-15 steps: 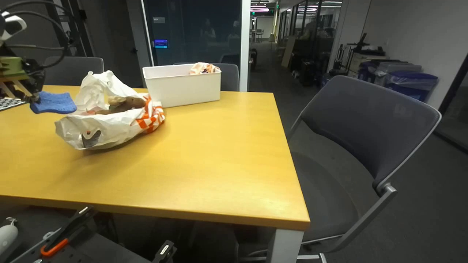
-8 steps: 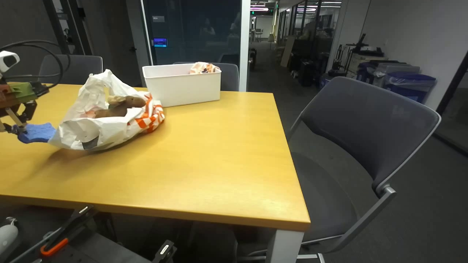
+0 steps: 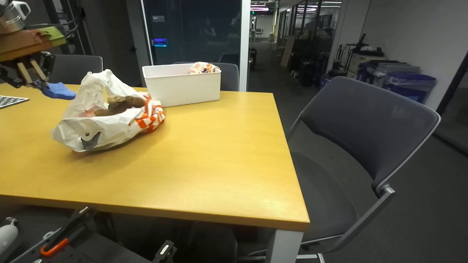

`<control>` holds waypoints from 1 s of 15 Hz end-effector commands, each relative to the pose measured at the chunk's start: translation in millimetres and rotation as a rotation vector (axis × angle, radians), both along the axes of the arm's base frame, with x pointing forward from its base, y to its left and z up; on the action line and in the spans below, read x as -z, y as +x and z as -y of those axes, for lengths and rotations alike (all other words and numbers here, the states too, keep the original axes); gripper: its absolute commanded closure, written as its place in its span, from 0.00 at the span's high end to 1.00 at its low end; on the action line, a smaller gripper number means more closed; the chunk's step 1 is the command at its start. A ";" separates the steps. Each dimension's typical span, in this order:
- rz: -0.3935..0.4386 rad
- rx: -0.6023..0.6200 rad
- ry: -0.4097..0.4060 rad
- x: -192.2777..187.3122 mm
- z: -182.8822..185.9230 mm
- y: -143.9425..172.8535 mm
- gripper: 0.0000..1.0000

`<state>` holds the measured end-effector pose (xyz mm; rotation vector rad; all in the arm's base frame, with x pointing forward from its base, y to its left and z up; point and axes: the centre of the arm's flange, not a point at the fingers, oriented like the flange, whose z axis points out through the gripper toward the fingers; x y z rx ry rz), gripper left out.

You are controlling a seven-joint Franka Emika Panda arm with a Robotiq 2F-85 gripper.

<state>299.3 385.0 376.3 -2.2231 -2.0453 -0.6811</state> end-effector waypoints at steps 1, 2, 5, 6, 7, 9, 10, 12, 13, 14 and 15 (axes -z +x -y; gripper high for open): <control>0.002 -0.015 -0.010 -1.2 1.3 31.3 0.06; -0.006 -0.013 -0.015 4.6 3.0 36.1 0.06; -0.041 -0.012 -0.035 23.7 5.4 45.3 0.07; -0.053 -0.012 -0.035 28.6 6.4 47.6 0.16; -0.059 -0.006 -0.034 31.3 7.8 50.9 0.36; -0.072 0.003 -0.037 34.1 12.5 57.6 0.49; -0.073 0.011 -0.034 33.3 15.1 60.5 0.56; -0.057 0.037 -0.031 23.3 24.1 64.7 0.72; -0.043 0.065 -0.027 13.1 30.3 65.6 0.79; -0.036 0.107 -0.026 5.6 36.1 68.2 0.87; -0.056 0.177 -0.030 -6.4 44.0 69.5 0.94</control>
